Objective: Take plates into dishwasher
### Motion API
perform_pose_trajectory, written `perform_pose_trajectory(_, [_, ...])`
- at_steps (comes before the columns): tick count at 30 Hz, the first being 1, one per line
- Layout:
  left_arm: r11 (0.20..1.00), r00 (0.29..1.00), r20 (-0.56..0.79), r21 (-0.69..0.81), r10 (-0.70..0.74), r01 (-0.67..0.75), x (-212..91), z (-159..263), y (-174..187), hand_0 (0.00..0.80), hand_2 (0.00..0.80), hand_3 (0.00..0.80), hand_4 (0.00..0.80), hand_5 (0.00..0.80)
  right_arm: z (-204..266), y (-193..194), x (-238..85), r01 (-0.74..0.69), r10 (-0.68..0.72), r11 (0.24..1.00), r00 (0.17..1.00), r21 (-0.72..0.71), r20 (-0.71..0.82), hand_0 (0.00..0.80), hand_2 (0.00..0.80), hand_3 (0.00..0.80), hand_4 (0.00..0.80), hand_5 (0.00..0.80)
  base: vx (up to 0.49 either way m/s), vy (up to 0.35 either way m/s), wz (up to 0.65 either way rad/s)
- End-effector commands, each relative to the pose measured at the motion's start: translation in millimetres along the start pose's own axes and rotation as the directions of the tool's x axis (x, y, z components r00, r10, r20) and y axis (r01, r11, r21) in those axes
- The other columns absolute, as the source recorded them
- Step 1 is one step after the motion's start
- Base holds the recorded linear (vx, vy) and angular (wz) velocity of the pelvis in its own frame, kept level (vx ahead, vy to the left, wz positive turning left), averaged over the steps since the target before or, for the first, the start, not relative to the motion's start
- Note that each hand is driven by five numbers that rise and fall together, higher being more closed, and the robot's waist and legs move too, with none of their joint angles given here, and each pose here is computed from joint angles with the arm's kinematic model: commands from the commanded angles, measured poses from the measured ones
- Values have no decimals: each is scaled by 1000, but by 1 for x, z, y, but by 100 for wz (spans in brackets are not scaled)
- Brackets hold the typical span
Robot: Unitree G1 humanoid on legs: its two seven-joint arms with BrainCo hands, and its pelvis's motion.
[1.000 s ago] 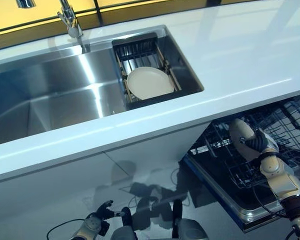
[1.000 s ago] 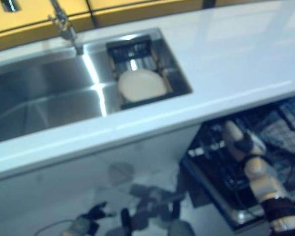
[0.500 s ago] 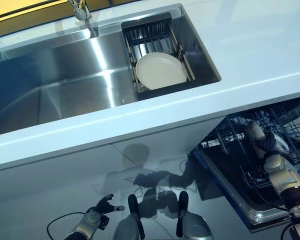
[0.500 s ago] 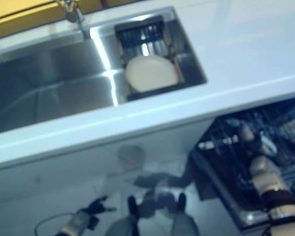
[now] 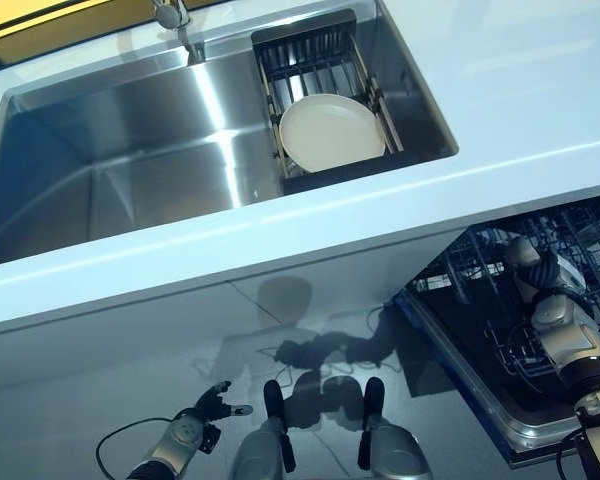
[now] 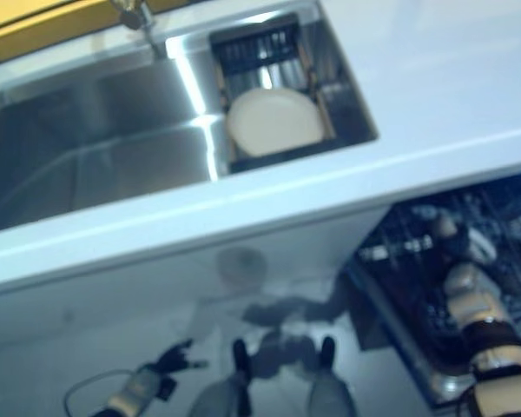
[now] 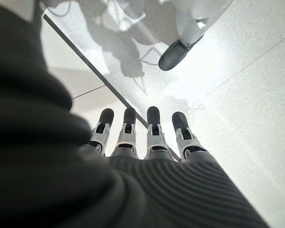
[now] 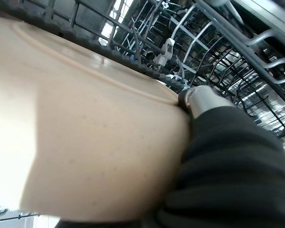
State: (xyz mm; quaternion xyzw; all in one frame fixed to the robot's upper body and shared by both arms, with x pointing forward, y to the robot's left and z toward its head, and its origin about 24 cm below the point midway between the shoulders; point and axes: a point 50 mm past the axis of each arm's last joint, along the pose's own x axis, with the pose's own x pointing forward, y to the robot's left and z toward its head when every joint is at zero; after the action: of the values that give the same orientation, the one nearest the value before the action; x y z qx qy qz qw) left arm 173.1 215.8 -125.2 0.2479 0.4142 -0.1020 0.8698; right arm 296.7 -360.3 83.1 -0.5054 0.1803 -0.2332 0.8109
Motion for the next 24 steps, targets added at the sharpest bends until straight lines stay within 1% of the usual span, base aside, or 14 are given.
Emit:
perform_pose_trajectory(1, [999, 999, 49, 43, 21, -23, 3, 14, 18, 0, 0, 0, 0, 0, 11, 14, 1, -45, 46, 998, 999, -34, 21, 0, 0, 0, 0, 0, 1, 6, 5])
perform_pose_trajectory(5, [998, 999, 42, 48, 24, -26, 2, 13, 18, 0, 0, 0, 0, 0, 8, 19, -2, -55, 55, 998, 998, -21, 10, 0, 0, 0, 0, 0, 1, 1, 1])
perform_pose_trajectory(9, [998, 999, 29, 46, 30, -32, 1, 8, 20, 0, 0, 0, 0, 0, 13, 17, -4, -40, 40, 999, 999, 2, 34, 0, 0, 0, 0, 0, 0, 0, 0])
perform_pose_trajectory(16, [999, 999, -9, 39, 37, -36, -2, -1, 20, 0, 0, 0, 0, 0, 21, 5, -15, 9, -19, 996, 995, 93, 101, 0, 0, 0, 0, 0, 17, 17, 0])
perform_pose_trajectory(17, [999, 999, -23, 35, 39, -38, -2, -4, 19, 0, 0, 0, 0, 0, 21, 3, -20, 20, -35, 992, 992, 123, 121, 0, 0, 0, 0, 0, 26, 31, 1])
perform_pose_trajectory(24, [999, 996, -74, 10, 41, -41, -6, -21, 12, 0, 0, 0, 0, 0, 13, -9, -37, 62, -92, 984, 980, 166, 178, 0, 0, 0, 0, 0, 32, 48, -6])
